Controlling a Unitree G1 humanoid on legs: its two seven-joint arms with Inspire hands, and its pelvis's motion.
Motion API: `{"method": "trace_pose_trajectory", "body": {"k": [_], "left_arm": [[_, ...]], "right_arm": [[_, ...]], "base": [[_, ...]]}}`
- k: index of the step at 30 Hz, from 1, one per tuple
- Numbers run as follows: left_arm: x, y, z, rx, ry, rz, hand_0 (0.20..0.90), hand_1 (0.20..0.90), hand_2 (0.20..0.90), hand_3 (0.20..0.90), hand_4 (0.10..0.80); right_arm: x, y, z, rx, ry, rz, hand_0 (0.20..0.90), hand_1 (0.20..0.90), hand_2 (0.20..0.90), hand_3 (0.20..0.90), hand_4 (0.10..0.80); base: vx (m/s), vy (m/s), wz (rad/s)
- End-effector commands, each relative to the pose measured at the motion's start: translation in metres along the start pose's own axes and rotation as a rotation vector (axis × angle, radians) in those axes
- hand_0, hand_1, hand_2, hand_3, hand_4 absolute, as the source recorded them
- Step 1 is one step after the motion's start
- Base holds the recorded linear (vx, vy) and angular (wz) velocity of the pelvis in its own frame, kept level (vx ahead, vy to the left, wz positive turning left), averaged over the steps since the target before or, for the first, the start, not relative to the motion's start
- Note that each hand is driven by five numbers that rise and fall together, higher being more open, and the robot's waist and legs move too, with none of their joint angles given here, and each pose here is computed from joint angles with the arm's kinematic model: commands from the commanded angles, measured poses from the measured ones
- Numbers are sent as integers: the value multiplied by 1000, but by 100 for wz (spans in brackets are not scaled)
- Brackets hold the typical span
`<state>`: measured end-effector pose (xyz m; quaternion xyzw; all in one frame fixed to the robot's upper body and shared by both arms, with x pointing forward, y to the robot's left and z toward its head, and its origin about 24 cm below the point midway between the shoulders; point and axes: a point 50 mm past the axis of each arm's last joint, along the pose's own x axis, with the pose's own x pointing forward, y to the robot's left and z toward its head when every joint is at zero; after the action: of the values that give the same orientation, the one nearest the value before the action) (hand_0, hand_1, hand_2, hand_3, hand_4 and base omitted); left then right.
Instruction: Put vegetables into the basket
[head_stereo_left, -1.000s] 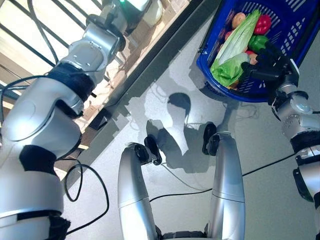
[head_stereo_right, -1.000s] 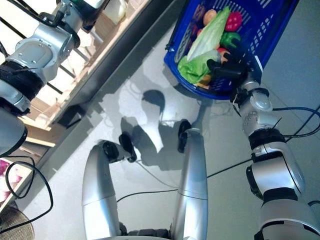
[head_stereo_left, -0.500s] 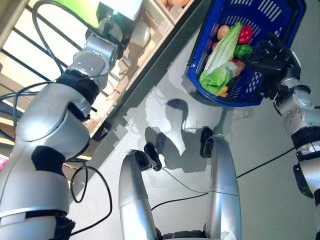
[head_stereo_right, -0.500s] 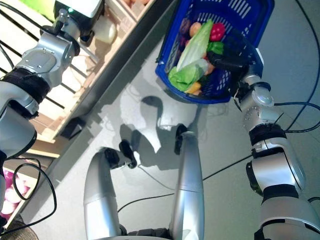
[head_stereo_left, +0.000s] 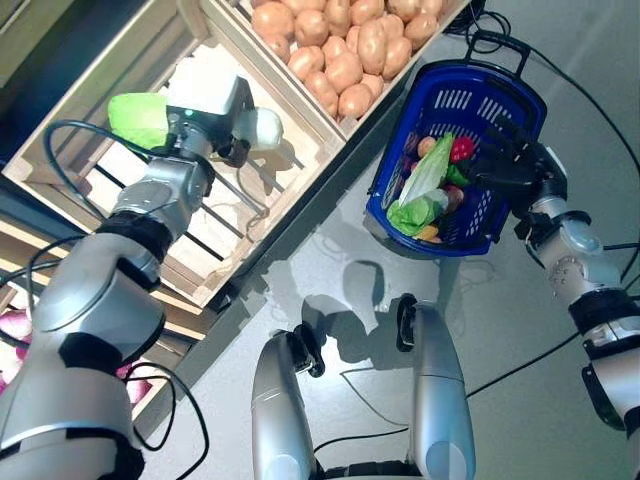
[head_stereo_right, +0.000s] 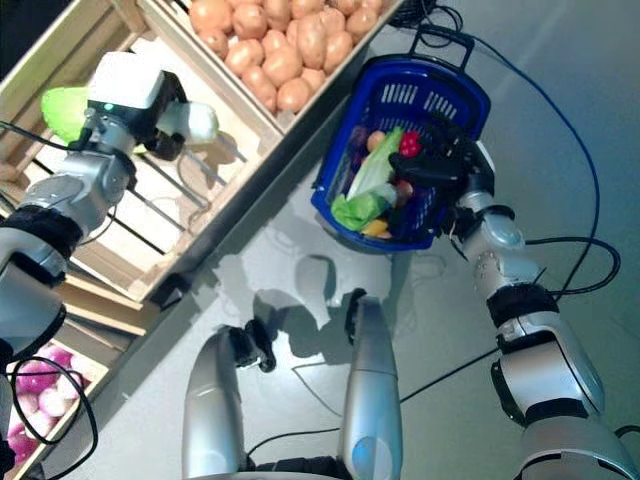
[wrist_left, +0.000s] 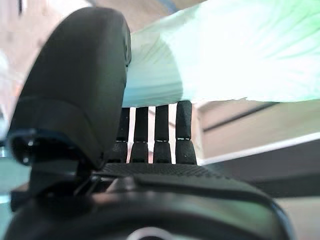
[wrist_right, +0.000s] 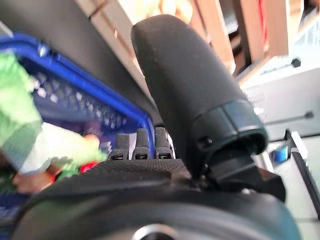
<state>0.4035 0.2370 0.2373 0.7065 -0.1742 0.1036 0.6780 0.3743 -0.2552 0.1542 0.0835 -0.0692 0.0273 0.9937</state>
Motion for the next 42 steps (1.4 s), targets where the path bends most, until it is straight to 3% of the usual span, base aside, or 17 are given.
{"method": "trace_pose_trajectory", "body": {"k": [1, 10, 14, 24, 35, 42], "left_arm": [[-14, 18, -22, -128, 24, 198, 300, 300, 300, 300, 400], [-63, -39, 8, -567, 10, 151, 300, 300, 300, 300, 400], [-86, -60, 29, -816, 9, 78, 300, 300, 300, 300, 400], [-103, -65, 66, -1342, -57, -54, 300, 300, 300, 300, 400], [-105, -57, 101, -1509, -213, -152, 300, 300, 300, 300, 400], [-111, -55, 122, -1639, -241, -206, 300, 300, 300, 300, 400]], "right_arm": [[-11, 23, -7, 63, -142, 60, 900, 900, 900, 900, 800], [-46, 45, -57, 99, -28, 143, 900, 900, 900, 900, 800], [-68, 57, -92, 145, 129, 216, 900, 900, 900, 900, 800], [-86, 87, -106, 267, 203, 360, 900, 900, 900, 900, 800], [-94, 114, -111, 322, 296, 512, 900, 900, 900, 900, 800], [-90, 135, -99, 377, 224, 541, 900, 900, 900, 900, 800]], "base": [[86, -48, 16], [110, -26, 4], [175, -37, 2], [94, -49, 9], [18, -42, 17], [26, -34, 2]]}}
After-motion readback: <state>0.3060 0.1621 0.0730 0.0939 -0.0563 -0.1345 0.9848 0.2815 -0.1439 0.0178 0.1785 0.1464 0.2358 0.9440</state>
